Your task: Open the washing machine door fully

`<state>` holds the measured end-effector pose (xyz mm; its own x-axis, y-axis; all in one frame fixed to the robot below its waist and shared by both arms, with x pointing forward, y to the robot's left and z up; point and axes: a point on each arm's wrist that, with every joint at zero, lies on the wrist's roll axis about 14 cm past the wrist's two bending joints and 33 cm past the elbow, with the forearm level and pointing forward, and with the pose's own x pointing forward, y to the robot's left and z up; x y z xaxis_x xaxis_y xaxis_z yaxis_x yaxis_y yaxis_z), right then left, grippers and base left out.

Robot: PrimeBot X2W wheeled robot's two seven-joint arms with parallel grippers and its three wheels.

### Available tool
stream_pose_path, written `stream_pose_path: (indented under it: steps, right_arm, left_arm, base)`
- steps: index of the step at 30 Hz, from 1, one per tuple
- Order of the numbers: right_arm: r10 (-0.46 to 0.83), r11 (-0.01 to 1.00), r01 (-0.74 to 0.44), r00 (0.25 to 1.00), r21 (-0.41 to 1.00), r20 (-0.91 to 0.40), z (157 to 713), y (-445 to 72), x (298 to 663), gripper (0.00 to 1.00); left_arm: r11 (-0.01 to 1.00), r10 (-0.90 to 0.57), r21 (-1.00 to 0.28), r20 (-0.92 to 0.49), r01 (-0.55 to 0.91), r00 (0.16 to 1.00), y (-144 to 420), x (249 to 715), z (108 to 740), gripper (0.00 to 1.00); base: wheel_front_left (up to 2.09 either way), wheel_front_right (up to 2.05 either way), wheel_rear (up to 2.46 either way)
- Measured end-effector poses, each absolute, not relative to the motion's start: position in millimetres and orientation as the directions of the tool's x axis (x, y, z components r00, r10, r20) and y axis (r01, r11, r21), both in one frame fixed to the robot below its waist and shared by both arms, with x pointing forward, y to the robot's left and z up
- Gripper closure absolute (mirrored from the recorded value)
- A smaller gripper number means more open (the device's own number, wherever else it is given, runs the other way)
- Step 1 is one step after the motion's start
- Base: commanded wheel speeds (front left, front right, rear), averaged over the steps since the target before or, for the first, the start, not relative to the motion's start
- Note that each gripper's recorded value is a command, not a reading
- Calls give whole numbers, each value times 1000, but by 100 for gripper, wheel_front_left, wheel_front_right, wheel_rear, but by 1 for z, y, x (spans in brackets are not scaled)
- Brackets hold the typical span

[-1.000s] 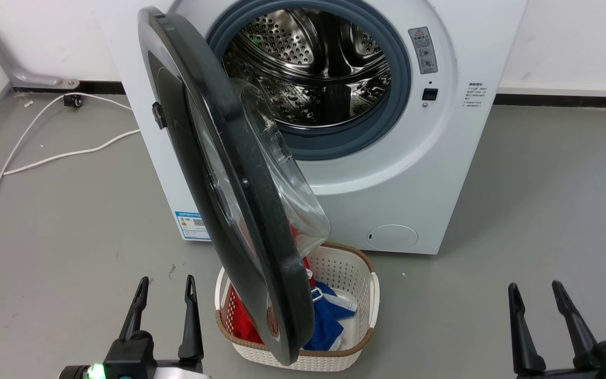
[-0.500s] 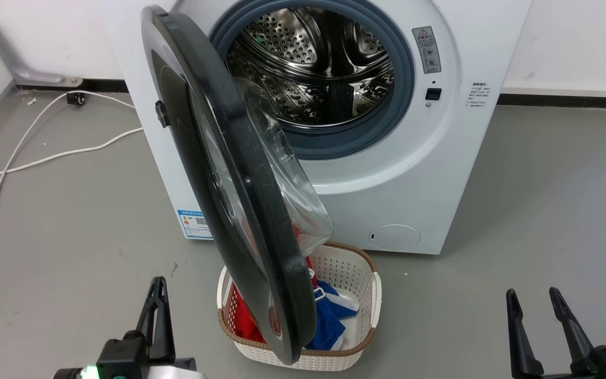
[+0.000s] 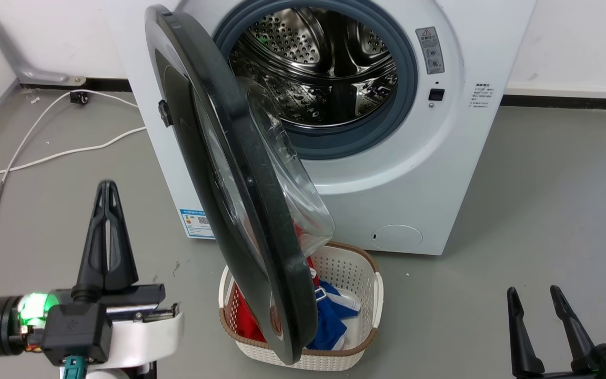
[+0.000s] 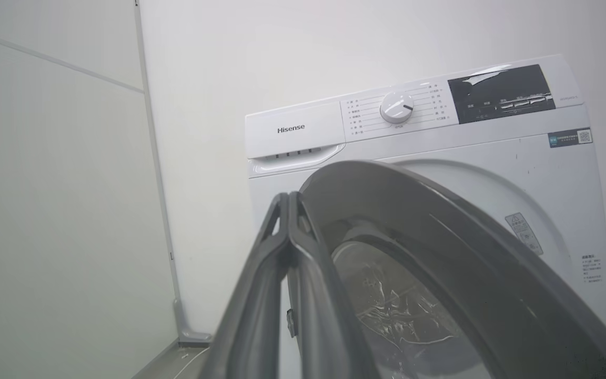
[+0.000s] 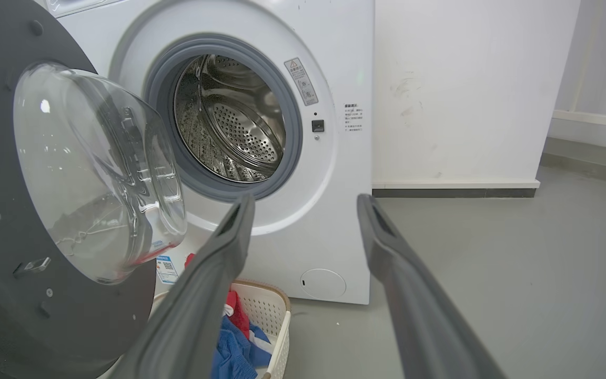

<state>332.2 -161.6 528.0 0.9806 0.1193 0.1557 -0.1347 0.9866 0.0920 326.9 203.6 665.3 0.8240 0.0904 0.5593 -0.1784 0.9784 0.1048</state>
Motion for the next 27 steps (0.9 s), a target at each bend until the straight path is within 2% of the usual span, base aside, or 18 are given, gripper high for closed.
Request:
stream_pose_path:
  steps: [7, 13, 21, 27]
  right_arm:
    - [118, 987, -133, 981, 93, 151, 527, -162, 332, 0]
    - [119, 986, -135, 981, 95, 152, 526, -161, 332, 0]
    - [115, 987, -130, 982, 95, 151, 526, -162, 331, 0]
    - [114, 987, -128, 982, 92, 151, 526, -163, 330, 0]
  left_arm:
    - [980, -34, 161, 708, -114, 705, 171, 313, 722, 100]
    - [976, -174, 218, 768, 3, 616, 129, 300, 749, 100]
    - [939, -344, 287, 780, 190, 522, 71, 282, 760, 100]
    - [879, -462, 302, 733, 370, 498, 25, 273, 743, 100]
  base:
    - [0, 0, 0]
    - [0, 0, 0]
    - [0, 0, 0]
    - [0, 0, 0]
